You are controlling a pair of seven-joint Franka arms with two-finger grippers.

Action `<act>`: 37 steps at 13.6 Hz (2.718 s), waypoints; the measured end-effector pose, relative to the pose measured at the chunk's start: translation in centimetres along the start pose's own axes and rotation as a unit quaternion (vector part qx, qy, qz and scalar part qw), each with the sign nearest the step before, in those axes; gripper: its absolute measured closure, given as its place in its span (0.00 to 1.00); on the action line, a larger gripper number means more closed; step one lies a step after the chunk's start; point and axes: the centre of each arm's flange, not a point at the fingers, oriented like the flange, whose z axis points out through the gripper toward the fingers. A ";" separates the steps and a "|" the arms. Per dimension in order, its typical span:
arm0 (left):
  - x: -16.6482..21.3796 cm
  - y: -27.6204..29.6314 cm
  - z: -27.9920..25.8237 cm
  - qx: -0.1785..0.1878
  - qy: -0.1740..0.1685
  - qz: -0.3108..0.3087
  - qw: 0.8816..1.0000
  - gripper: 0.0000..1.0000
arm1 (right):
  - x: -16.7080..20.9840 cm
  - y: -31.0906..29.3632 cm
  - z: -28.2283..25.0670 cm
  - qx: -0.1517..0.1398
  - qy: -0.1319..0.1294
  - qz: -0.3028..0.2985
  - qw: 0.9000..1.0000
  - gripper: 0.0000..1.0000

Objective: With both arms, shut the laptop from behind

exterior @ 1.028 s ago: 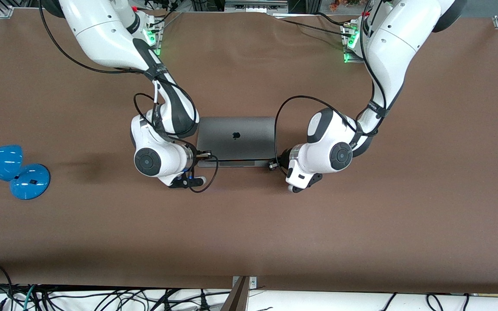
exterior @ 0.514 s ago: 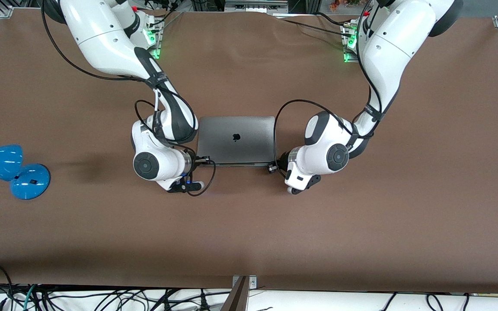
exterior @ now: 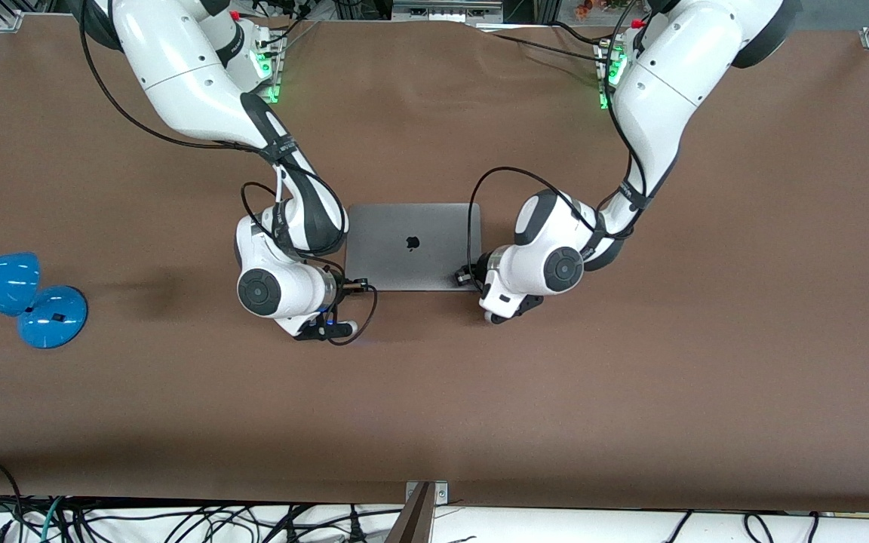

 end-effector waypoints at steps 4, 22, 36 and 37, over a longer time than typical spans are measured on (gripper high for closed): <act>0.0 0.0 0.0 0.000 0.000 0.000 1.000 0.99 | 0.0 0.0 0.0 0.000 0.001 0.000 1.000 0.99; 1.2 -0.7 -3.5 0.012 0.018 0.003 1.000 0.00 | 1.7 -1.2 -7.2 0.014 0.048 -0.014 0.999 0.22; -10.2 -3.8 -28.9 0.161 0.073 0.111 0.978 0.00 | -7.1 9.1 -34.0 -0.138 0.110 -0.005 0.984 0.00; -10.1 -5.2 -30.7 0.168 0.077 0.129 0.974 0.00 | -8.1 10.2 -35.7 -0.135 0.117 0.001 0.984 0.00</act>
